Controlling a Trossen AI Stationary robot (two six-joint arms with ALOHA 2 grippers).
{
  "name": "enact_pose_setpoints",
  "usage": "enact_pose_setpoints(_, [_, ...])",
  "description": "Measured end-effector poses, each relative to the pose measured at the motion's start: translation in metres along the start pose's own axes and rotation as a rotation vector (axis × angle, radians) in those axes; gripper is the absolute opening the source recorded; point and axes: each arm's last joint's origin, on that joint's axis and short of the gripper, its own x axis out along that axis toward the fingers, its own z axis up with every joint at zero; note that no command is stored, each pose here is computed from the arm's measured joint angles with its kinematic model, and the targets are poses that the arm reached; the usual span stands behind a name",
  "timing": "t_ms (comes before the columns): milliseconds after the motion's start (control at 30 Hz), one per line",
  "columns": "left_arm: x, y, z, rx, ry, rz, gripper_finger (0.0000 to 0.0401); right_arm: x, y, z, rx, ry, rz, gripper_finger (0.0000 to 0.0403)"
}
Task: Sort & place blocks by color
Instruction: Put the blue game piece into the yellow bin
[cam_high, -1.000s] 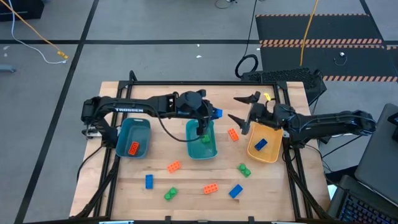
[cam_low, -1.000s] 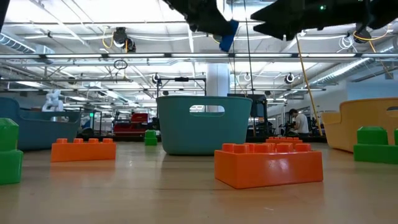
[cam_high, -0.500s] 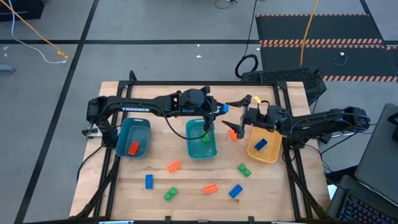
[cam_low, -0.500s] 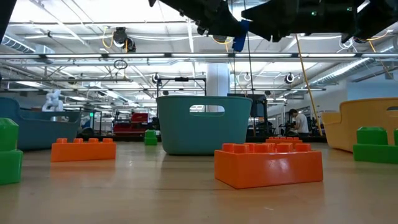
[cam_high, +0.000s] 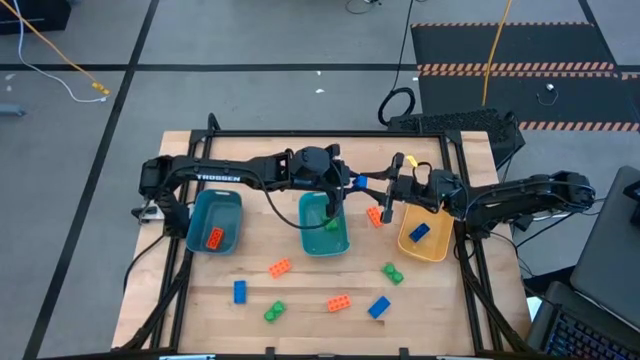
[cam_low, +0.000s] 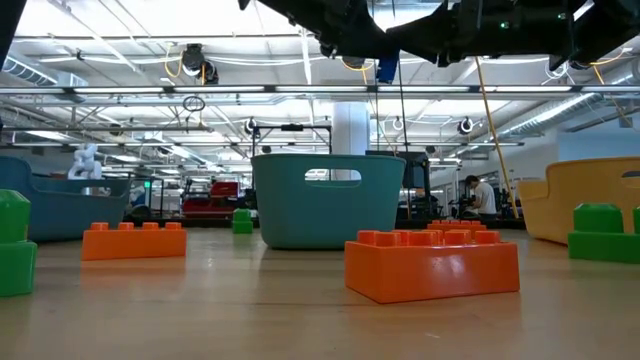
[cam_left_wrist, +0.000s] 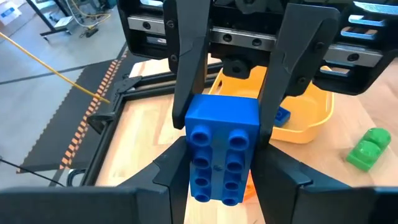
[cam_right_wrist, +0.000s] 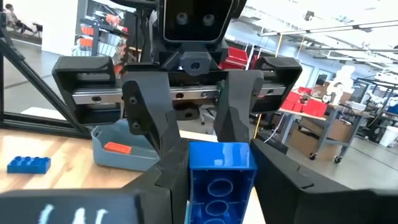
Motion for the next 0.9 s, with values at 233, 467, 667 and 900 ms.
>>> enact_pose_setpoints(233, [0.0, -0.003, 0.0, 0.021, 0.007, -0.002, 0.0143, 0.0, 0.0, -0.001, -0.021, 0.012, 0.002, 0.0128])
enact_pose_setpoints(467, [-0.004, 0.003, -0.007, 0.057, 0.116, 0.092, 0.0162, -0.011, -0.003, -0.001, -0.074, 0.127, -0.067, 0.0128])
enact_pose_setpoints(667, [-0.021, 0.015, 0.003, 0.034, 0.095, 0.168, 0.0225, -0.031, -0.011, 0.005, -0.094, 0.206, -0.167, 0.0128])
enact_pose_setpoints(900, [-0.046, 0.031, -0.003, 0.049, 0.269, 0.387, 0.0274, -0.06, -0.017, 0.01, 0.0, 0.318, -0.211, 0.0128])
